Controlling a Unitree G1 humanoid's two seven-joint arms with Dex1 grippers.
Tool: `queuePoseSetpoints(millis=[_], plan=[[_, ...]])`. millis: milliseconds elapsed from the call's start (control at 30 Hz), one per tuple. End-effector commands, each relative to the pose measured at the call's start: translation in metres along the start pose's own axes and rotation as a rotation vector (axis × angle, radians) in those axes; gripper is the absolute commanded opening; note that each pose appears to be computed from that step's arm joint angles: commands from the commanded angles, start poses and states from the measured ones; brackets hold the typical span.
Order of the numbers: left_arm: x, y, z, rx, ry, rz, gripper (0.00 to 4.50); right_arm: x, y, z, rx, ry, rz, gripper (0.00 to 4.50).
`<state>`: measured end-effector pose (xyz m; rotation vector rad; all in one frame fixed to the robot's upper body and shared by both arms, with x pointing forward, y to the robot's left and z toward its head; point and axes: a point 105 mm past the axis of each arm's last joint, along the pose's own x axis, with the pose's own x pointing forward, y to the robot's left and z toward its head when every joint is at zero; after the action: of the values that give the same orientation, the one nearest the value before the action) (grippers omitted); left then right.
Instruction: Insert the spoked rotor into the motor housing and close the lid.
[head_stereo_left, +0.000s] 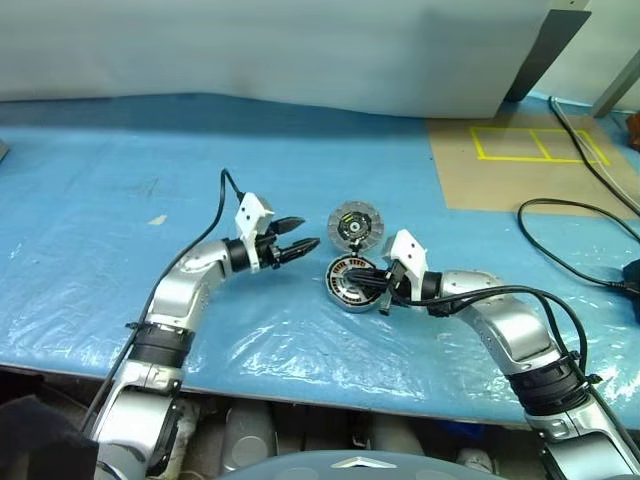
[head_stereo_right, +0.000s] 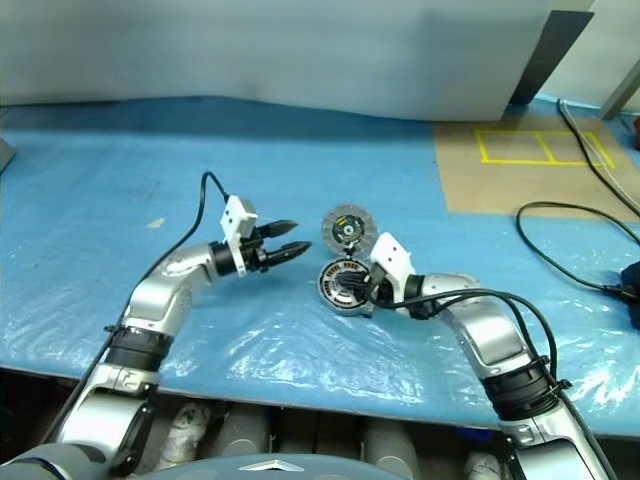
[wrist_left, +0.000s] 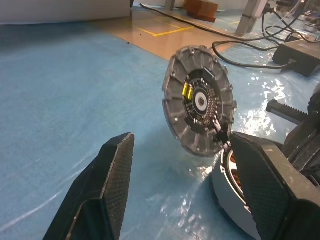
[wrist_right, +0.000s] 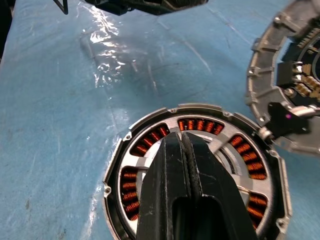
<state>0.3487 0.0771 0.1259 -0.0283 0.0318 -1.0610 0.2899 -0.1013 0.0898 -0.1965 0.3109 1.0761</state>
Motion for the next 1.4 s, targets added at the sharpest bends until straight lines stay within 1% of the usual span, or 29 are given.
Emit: queuePoseSetpoints(millis=[33, 167, 300, 333, 367, 433, 533, 600, 700, 800, 900, 1067, 1200, 1333, 1400], plan=[[0.003, 0.004, 0.013, -0.007, -0.054, -0.009, 3.19, -0.013, 0.002, 0.027, 0.008, -0.1, -0.006, 0.0], [0.009, 0.013, 0.017, -0.069, -0.077, -0.01, 3.19, -0.026, 0.001, 0.041, 0.012, -0.143, -0.047, 0.0], [0.015, 0.032, 0.026, -0.177, -0.125, 0.023, 3.19, -0.034, 0.001, 0.037, 0.02, -0.122, -0.098, 0.0], [0.017, 0.037, 0.028, -0.193, -0.136, 0.036, 2.81, -0.035, 0.001, 0.035, 0.024, -0.115, -0.107, 0.0], [0.018, 0.041, 0.031, -0.226, -0.15, 0.035, 2.56, -0.036, 0.001, 0.033, 0.026, -0.107, -0.115, 0.0], [0.022, 0.048, 0.033, -0.274, -0.174, 0.041, 1.87, -0.038, 0.002, 0.032, 0.029, -0.1, -0.127, 0.0], [0.034, 0.053, 0.027, -0.317, -0.152, 0.049, 0.81, -0.041, 0.002, 0.03, 0.036, -0.094, -0.144, 0.0], [0.044, 0.047, 0.021, -0.343, -0.128, 0.001, 0.08, -0.042, 0.004, 0.028, 0.039, -0.085, -0.15, 0.0], [0.059, 0.039, 0.011, -0.361, -0.064, -0.042, 0.03, -0.047, 0.009, 0.027, 0.049, -0.077, -0.156, 0.0], [0.07, 0.029, 0.005, -0.364, -0.018, -0.094, 0.03, -0.055, 0.014, 0.029, 0.06, -0.076, -0.162, 0.0], [0.077, 0.019, 0.005, -0.367, -0.006, -0.154, 0.03, -0.061, 0.02, 0.027, 0.062, -0.058, -0.169, 0.0], [0.085, 0.003, -0.005, -0.349, 0.046, -0.227, 0.03, -0.069, 0.025, 0.025, 0.068, -0.038, -0.201, 0.0], [0.089, -0.008, 0.003, -0.316, 0.044, -0.322, 0.03, -0.073, 0.027, 0.022, 0.079, -0.028, -0.223, 0.0], [0.088, -0.023, 0.016, -0.246, 0.049, -0.479, 0.03, -0.076, 0.03, 0.021, 0.085, -0.023, -0.236, 0.0], [0.086, -0.03, 0.018, -0.213, 0.06, -0.548, 0.03, -0.077, 0.03, 0.021, 0.087, -0.026, -0.244, 0.0]])
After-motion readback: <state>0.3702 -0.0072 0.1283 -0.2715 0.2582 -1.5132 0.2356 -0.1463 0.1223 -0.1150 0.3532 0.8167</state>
